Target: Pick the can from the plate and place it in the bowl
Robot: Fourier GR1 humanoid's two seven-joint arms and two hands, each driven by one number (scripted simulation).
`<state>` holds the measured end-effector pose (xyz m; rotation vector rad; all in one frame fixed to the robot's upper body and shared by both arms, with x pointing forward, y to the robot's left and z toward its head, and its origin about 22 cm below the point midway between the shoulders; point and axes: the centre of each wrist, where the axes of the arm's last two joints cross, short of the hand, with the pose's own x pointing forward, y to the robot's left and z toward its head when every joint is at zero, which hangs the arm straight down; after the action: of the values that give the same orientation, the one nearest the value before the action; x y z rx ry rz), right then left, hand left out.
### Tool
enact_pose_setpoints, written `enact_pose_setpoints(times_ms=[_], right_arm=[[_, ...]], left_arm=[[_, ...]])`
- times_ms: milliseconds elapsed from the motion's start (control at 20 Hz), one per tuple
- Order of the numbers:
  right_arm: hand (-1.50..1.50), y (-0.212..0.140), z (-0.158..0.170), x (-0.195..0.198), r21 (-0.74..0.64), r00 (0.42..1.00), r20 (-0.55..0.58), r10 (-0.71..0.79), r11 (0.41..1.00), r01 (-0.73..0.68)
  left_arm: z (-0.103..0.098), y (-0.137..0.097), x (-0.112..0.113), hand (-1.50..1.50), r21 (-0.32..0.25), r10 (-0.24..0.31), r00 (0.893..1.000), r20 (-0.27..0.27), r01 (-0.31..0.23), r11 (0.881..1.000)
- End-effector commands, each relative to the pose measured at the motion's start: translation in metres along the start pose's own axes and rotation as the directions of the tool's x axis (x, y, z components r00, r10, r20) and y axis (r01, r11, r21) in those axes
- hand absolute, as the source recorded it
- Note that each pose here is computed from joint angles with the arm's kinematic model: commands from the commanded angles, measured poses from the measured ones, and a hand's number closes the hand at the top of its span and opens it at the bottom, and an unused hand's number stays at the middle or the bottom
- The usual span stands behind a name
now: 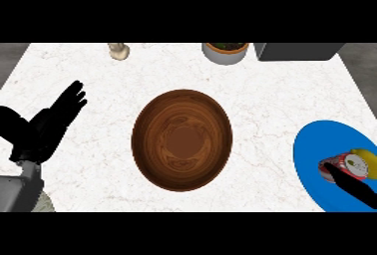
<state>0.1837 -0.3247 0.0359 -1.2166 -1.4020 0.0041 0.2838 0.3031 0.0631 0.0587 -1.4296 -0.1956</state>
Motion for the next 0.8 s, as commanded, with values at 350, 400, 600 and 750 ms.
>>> enact_pose_setpoints(times_ms=[350, 400, 600, 750], right_arm=[[-1.5, -0.039, -0.026, 0.078, 0.291, 0.893, -0.213, 0.397, 0.898, -0.33], [-1.5, -0.042, -0.026, 0.093, 0.312, 0.887, -0.219, 0.407, 0.89, -0.332], [-1.5, -0.045, -0.039, 0.141, 0.375, 0.865, -0.239, 0.441, 0.864, -0.337], [-1.5, -0.036, -0.05, 0.143, 0.431, 0.806, -0.26, 0.532, 0.811, -0.396]], left_arm=[[-0.002, -0.006, -0.005, 0.0, -0.042, -0.002, 1.0, -0.008, 0.002, 0.999], [-0.007, -0.011, 0.009, 0.0, -0.031, -0.018, 1.0, 0.011, 0.018, 0.999], [-0.01, -0.022, 0.007, 0.0, -0.071, -0.002, 1.0, 0.011, 0.003, 0.997], [-0.015, -0.004, 0.008, 0.0, -0.051, -0.018, 1.0, 0.011, 0.019, 0.999]])
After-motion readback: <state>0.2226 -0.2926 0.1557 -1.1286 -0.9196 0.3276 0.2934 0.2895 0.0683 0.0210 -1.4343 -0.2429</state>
